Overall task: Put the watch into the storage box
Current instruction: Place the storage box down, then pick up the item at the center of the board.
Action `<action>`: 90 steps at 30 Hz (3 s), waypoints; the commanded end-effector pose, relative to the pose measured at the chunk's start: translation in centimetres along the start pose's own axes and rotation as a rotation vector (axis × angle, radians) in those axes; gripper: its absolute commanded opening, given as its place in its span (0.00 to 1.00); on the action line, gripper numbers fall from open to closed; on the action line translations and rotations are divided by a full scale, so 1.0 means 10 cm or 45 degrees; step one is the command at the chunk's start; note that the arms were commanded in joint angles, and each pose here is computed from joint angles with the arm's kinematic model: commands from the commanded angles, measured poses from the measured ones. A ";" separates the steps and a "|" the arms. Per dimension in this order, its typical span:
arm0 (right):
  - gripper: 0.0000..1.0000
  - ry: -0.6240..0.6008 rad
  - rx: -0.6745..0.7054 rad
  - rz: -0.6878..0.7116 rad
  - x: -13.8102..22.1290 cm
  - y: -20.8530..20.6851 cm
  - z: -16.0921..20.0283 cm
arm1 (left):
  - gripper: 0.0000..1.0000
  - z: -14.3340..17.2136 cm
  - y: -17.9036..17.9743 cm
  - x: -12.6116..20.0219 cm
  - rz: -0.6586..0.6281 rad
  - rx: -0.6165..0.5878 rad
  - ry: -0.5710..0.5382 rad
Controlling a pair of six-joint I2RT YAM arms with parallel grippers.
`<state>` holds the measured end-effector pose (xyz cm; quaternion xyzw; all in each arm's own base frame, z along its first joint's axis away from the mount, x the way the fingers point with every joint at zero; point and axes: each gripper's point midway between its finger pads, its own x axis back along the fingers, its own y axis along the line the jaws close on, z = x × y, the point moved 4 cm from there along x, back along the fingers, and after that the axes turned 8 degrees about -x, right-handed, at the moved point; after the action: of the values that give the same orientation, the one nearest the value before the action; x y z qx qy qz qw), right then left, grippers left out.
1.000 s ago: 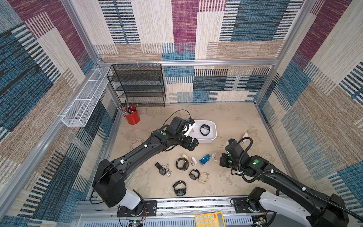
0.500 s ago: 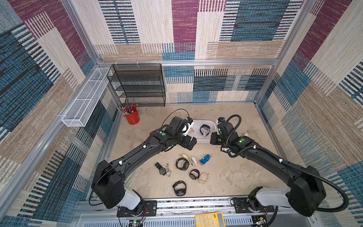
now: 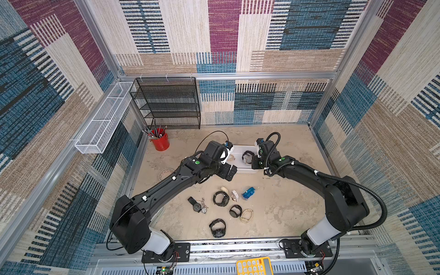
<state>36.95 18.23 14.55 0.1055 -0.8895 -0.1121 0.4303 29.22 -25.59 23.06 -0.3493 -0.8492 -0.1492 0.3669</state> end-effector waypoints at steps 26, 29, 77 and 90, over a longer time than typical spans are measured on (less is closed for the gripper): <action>0.47 0.002 0.073 0.056 -0.43 -0.02 -0.14 | 1.00 0.00 0.03 0.02 -0.029 -0.028 0.016; 0.56 -0.057 0.061 0.024 -0.25 0.05 -0.27 | 1.00 0.00 0.04 0.02 -0.035 -0.030 0.018; 1.00 -0.338 0.232 -0.598 0.67 0.63 0.01 | 0.84 1.41 0.49 0.55 -0.552 0.664 0.226; 1.00 -0.331 0.318 -0.640 0.69 0.84 0.11 | 0.70 2.14 0.52 0.55 -0.501 1.094 0.339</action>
<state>31.05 23.83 20.34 0.3466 -0.8865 -0.1244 0.2803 19.64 -8.38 13.22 0.0113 -0.8447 0.0610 0.5316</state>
